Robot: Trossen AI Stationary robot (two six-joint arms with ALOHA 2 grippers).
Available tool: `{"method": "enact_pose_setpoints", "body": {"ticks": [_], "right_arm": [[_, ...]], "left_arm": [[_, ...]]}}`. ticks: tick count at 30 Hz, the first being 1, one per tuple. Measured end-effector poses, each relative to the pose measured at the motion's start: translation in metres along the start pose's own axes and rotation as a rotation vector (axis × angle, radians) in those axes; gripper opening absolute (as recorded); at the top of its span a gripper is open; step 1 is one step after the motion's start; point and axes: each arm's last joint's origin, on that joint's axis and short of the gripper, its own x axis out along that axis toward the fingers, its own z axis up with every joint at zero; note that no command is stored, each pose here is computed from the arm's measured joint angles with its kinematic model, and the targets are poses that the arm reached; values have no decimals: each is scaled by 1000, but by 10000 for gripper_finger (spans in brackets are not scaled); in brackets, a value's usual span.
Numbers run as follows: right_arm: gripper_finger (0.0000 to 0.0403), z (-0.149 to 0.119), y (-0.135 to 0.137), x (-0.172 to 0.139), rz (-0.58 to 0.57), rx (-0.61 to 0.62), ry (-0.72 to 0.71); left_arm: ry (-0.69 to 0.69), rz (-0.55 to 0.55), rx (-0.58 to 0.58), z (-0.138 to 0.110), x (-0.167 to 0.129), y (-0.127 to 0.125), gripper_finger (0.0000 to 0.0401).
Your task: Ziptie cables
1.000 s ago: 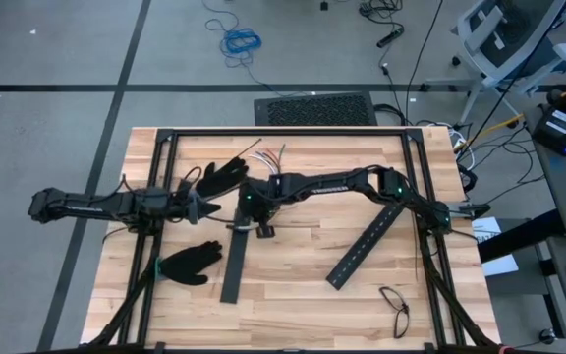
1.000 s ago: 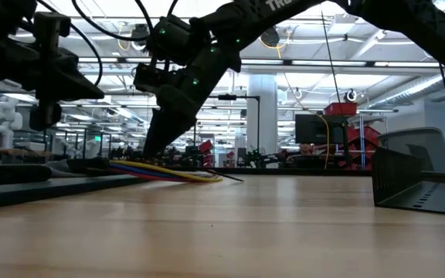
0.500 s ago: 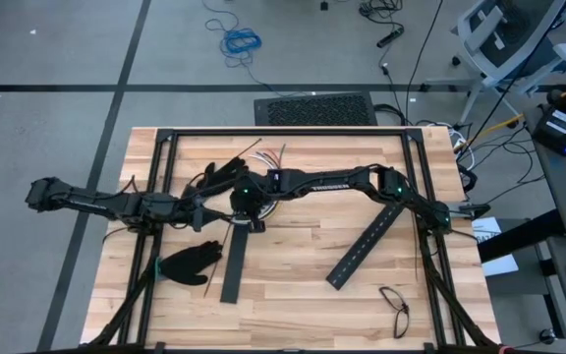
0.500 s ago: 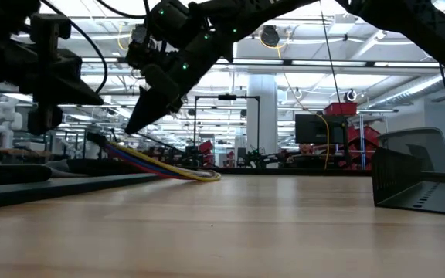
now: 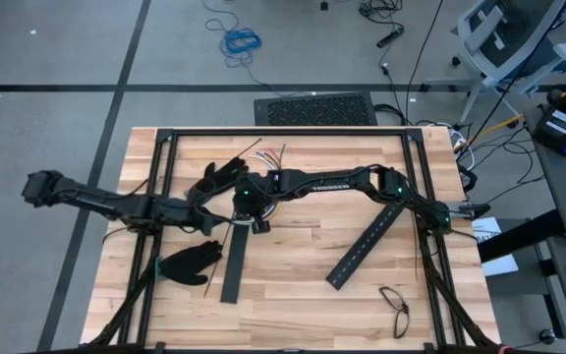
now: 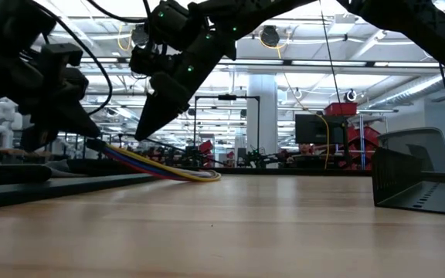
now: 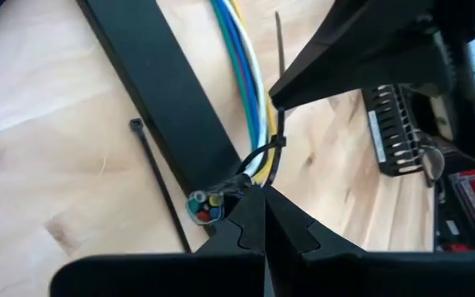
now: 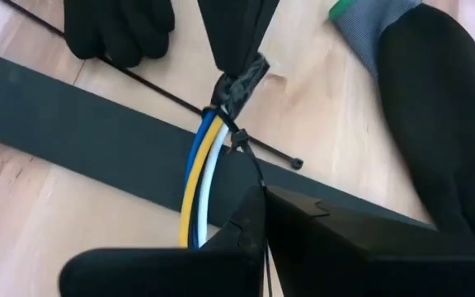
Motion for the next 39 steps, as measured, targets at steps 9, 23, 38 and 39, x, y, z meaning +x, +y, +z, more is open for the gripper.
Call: {"method": "enact_pose_setpoints", "body": {"ticks": [9, 23, 38, 39], "right_arm": [[0, 2, -1, 0, -6, -3, -19], [0, 5, 0, 0, -4, -9, -52], [0, 16, 15, 1, 27, -53, -122], [0, 15, 14, 1, 27, -53, -123]], "left_arm": [[-25, -45, -9, 2, 11, -7, 60], [39, -39, 27, -1, 14, -5, 142], [77, -179, 8, 1, 13, -15, 141], [98, -189, -1, 1, 13, -15, 141]]}}
